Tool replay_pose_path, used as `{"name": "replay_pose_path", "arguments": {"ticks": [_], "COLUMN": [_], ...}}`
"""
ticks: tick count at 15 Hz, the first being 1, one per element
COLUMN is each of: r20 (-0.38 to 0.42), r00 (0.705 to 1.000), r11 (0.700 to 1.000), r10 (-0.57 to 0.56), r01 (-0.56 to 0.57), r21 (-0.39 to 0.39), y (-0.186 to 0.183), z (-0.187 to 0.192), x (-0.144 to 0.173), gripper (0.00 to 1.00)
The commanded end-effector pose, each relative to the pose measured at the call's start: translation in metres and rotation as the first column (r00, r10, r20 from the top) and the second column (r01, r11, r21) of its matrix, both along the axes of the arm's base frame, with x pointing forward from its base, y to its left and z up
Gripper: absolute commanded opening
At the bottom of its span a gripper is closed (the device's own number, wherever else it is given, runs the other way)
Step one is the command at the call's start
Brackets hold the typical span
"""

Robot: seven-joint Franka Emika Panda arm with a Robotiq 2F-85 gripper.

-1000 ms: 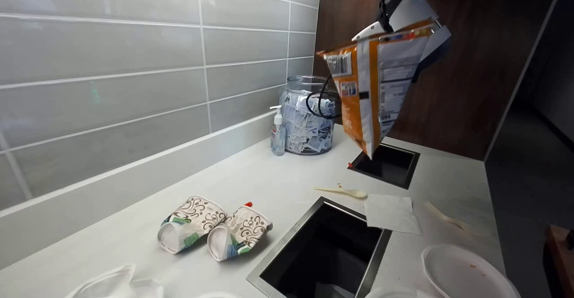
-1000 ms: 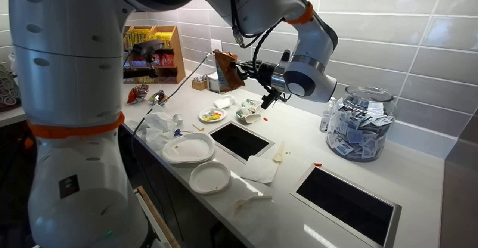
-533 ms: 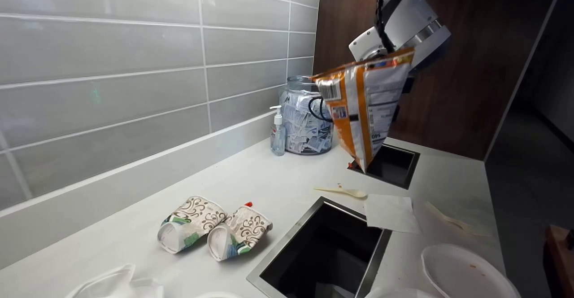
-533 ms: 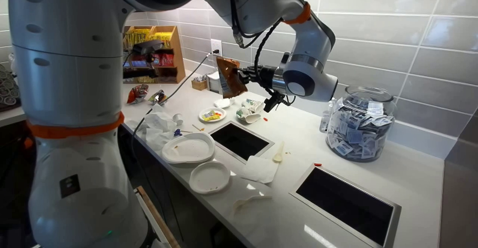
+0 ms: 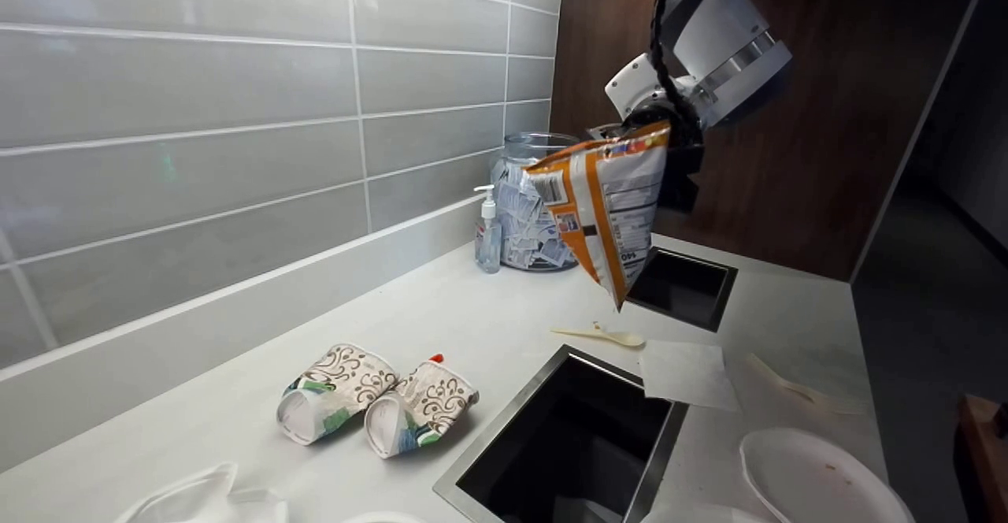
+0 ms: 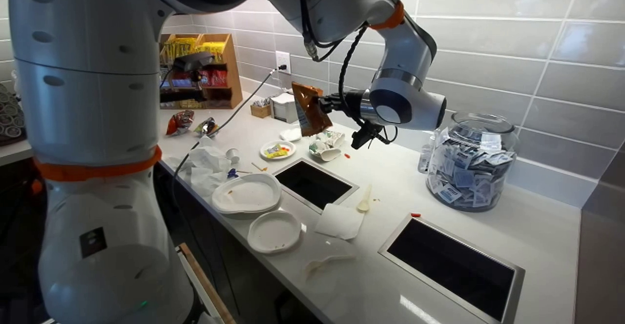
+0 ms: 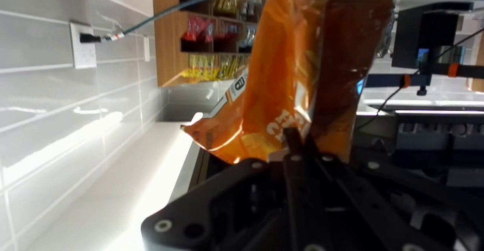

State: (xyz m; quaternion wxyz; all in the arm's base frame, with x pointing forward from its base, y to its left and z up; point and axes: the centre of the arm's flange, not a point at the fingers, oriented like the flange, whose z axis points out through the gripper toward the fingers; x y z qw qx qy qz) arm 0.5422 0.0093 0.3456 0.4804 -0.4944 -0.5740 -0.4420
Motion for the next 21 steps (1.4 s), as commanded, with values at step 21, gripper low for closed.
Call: {"name": "replay_pose_path", "arguments": {"ticks": [21], "r20": [-0.099], "r00": [0.995], "r11": [0.999], "r10": [0.005], "r01": [-0.009], "r21": [-0.043], "y": [0.028], "z": [0.021], "x": [0.003], "gripper": [0.00]}}
